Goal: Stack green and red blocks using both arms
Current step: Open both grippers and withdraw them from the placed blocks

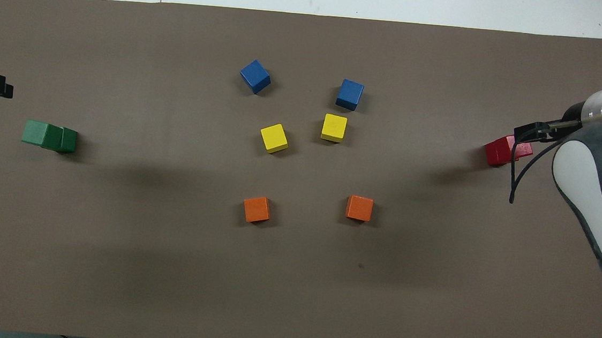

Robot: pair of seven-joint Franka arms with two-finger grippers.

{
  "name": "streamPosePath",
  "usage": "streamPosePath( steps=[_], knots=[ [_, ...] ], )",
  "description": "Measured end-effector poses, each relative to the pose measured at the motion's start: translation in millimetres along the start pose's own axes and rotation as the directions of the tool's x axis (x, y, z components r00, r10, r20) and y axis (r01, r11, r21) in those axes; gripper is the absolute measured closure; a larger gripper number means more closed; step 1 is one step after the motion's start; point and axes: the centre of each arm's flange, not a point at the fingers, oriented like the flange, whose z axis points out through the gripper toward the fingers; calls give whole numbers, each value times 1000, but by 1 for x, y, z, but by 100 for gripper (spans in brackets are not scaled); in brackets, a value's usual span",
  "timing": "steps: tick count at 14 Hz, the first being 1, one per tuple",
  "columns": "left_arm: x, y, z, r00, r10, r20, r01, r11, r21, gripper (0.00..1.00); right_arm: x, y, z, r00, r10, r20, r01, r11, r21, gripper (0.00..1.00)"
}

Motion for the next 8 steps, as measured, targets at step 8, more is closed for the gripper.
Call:
streamPosePath(
  steps=[8],
  knots=[
    [-40,33,-45,988,-64,143,65,998,2,0,-78,-47,-139,992,86,90,-87,996,0,0]
  ],
)
